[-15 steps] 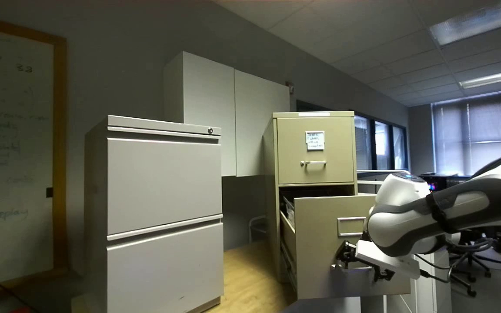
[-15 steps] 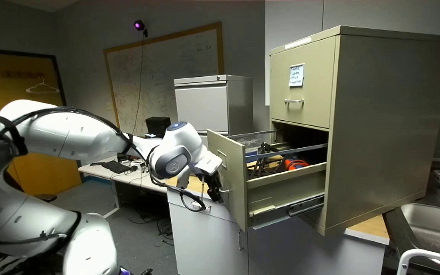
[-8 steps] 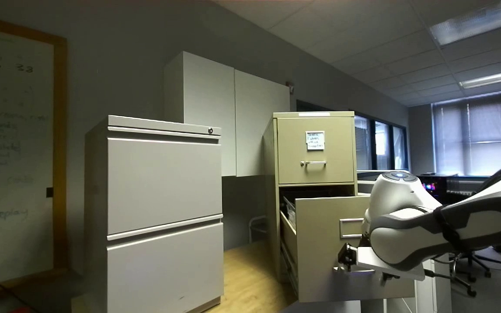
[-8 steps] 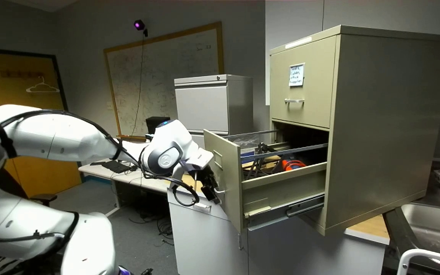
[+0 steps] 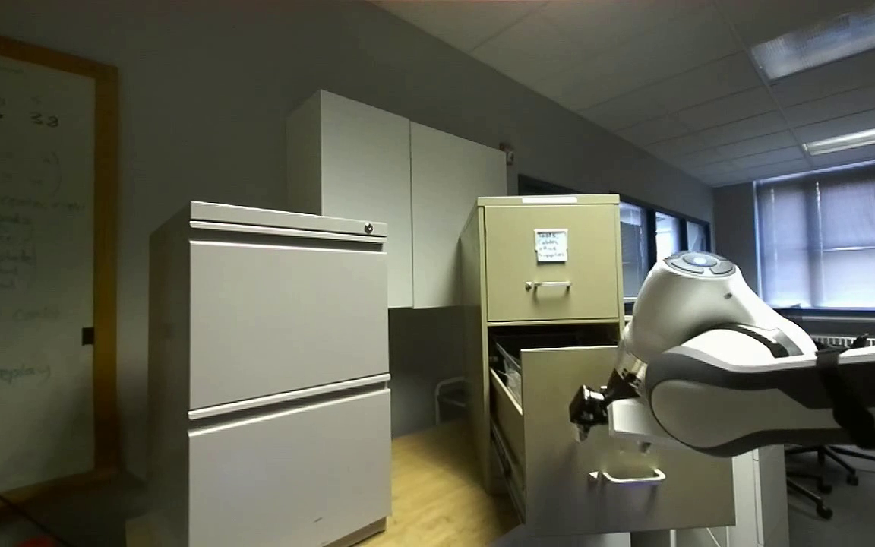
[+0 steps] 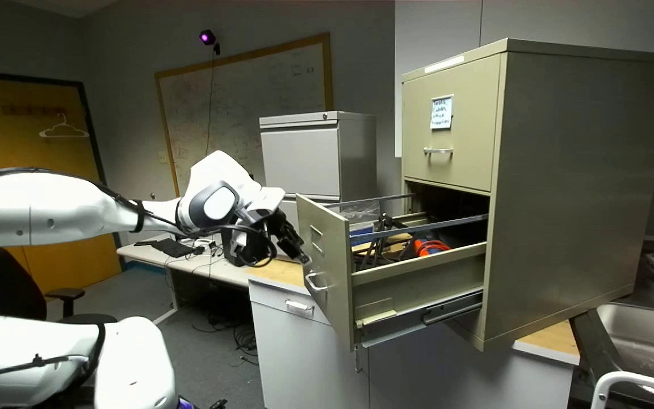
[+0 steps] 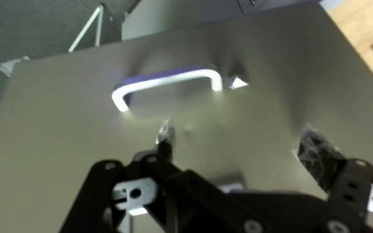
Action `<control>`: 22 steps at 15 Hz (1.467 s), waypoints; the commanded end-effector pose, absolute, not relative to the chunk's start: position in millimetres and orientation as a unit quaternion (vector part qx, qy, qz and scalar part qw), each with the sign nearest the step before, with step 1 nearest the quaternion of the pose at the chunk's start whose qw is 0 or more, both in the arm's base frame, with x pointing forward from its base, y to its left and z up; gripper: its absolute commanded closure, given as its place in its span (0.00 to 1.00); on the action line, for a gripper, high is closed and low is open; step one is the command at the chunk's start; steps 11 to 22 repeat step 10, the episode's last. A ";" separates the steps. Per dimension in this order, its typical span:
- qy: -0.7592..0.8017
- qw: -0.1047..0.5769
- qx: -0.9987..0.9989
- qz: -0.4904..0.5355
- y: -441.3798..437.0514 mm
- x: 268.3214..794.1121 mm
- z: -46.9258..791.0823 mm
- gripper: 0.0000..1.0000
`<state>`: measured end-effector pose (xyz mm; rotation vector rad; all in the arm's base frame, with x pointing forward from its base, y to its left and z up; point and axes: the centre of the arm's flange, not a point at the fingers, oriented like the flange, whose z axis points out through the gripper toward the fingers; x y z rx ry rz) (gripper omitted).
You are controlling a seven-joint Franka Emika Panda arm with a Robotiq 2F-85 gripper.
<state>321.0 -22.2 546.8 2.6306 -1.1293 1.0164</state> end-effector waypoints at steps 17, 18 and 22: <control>-0.332 -0.059 0.885 0.320 29.8 338.4 589.2 0.00; -0.332 -0.059 0.885 0.320 29.8 338.4 589.2 0.00; -0.332 -0.059 0.885 0.320 29.8 338.4 589.2 0.00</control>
